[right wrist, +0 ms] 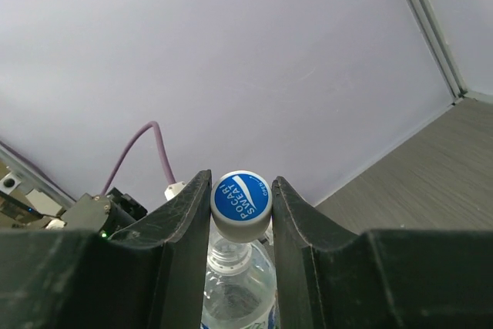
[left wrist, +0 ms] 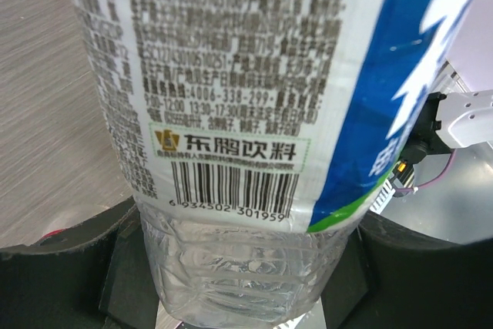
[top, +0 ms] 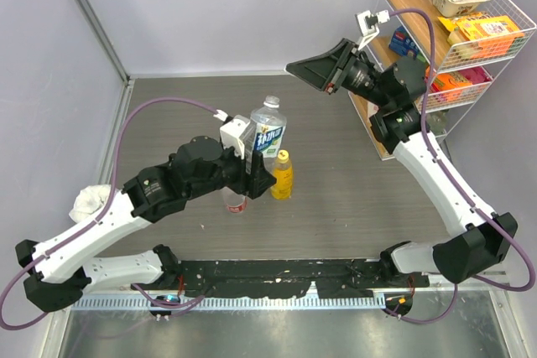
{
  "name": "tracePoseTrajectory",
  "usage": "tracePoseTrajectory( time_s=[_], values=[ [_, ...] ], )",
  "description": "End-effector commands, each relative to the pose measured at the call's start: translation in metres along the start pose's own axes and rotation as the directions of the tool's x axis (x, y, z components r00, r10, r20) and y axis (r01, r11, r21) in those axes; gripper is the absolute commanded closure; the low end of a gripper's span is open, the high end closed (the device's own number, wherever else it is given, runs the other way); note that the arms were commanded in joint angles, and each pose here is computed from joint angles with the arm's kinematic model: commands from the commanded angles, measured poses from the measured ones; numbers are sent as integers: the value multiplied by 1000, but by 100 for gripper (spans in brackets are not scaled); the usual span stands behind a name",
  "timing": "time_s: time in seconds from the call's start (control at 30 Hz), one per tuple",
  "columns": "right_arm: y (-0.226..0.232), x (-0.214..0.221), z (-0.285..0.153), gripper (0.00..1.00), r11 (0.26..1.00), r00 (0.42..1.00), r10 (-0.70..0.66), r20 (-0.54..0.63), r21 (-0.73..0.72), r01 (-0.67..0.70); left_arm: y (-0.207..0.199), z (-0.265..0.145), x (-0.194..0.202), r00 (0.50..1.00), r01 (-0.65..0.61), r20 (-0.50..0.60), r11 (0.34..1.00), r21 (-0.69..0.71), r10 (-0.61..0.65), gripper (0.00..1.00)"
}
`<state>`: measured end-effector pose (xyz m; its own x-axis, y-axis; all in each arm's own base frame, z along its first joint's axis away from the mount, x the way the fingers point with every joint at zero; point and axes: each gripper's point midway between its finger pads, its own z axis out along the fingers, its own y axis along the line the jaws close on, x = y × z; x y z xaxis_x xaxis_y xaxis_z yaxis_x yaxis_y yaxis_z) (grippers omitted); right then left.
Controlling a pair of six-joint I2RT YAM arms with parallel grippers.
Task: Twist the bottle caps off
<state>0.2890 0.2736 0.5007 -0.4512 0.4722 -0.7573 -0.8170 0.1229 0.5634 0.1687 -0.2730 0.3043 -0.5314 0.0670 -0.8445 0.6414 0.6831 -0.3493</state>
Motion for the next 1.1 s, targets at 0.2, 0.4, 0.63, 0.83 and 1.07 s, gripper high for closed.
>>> tracePoseTrajectory(
  time_s=[0.2, 0.4, 0.63, 0.83, 1.07],
  values=[
    [-26, -5, -1, 98, 988, 998, -57, 5, 147, 56, -1, -13, -16, 998, 0, 67, 1000, 2, 0, 100],
    [-85, 13, -15, 98, 923, 995, -88, -56, 370, 102, -2, -19, -24, 995, -8, 96, 1000, 4, 8, 100],
    [-184, 66, -59, 98, 743, 984, -50, -172, 652, 152, -4, -22, -30, 992, -18, 124, 1000, 15, 16, 100],
    [-255, 124, -104, 98, 561, 963, 86, -256, 811, 165, -5, -22, -32, 991, -17, 131, 1000, 17, 15, 100],
    [-297, 189, -165, 98, 362, 896, 279, -345, 902, 235, -1, -22, -31, 991, -16, 132, 1000, 0, 15, 100]
  ],
)
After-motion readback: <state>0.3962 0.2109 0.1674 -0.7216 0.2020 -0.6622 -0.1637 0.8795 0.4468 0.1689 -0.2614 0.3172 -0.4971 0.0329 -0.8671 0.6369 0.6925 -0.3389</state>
